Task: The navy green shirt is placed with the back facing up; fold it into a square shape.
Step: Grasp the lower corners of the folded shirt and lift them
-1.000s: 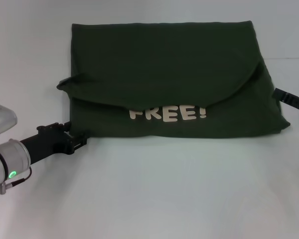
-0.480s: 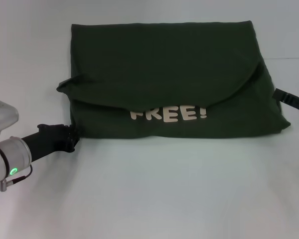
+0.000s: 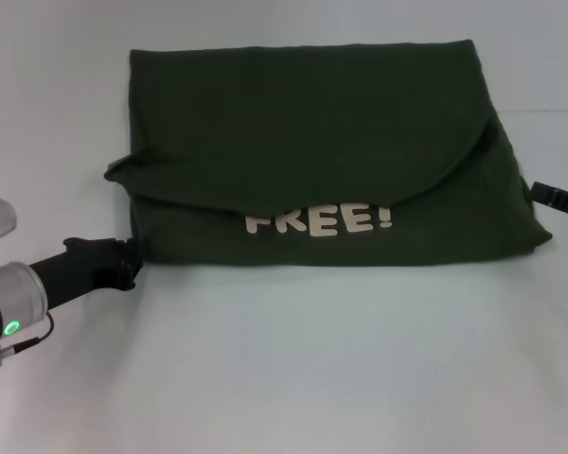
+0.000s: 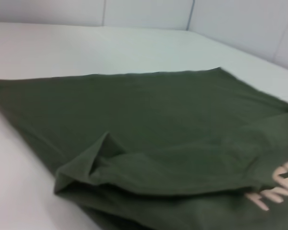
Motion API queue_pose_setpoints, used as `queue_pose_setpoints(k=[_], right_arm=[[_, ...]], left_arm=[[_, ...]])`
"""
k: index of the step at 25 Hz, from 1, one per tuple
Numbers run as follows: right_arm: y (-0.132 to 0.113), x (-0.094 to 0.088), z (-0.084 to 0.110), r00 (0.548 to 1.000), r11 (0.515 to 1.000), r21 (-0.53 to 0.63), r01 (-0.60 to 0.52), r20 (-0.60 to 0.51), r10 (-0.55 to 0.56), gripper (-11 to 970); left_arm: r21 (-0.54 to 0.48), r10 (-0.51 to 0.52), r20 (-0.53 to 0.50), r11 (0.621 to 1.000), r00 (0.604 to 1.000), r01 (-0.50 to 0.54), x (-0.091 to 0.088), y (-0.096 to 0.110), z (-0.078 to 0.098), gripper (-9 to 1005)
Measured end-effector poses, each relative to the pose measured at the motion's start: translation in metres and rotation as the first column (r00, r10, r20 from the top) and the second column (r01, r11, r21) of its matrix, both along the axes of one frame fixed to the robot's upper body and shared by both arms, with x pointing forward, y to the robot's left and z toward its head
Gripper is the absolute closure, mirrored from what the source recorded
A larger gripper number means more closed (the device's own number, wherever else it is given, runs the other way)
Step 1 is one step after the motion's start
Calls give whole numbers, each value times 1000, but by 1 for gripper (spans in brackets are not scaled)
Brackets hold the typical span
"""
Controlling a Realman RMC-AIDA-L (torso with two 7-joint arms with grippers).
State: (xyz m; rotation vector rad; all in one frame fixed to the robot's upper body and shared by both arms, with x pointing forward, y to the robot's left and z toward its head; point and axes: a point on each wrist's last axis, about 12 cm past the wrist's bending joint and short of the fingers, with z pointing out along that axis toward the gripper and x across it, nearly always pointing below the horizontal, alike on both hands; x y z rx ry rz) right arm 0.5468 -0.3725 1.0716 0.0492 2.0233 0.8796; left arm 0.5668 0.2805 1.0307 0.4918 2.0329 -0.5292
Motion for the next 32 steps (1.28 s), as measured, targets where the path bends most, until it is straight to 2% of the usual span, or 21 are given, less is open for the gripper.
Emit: queue_pose_setpoints(k=[7, 12, 21, 26, 32], right_arm=[[-22, 4, 10, 986, 1000, 5, 14, -165, -13, 256], [-26, 10, 13, 977, 999, -41, 22, -212, -30, 257], [0, 29, 1, 975, 991, -131, 25, -215, -53, 259], [7, 33, -3, 974, 986, -161, 33, -216, -67, 260], [13, 37, -9, 972, 983, -180, 37, -222, -77, 322]], left_arm=[[-51, -27, -6, 998, 1000, 27, -8, 4, 4, 959], [-46, -19, -7, 999, 1000, 18, -7, 5, 4, 960], [-42, -16, -5, 999, 1000, 15, -6, 5, 5, 959], [-37, -9, -5, 999, 1000, 9, -5, 6, 5, 959], [-36, -5, -8, 999, 1000, 5, -5, 6, 4, 960]])
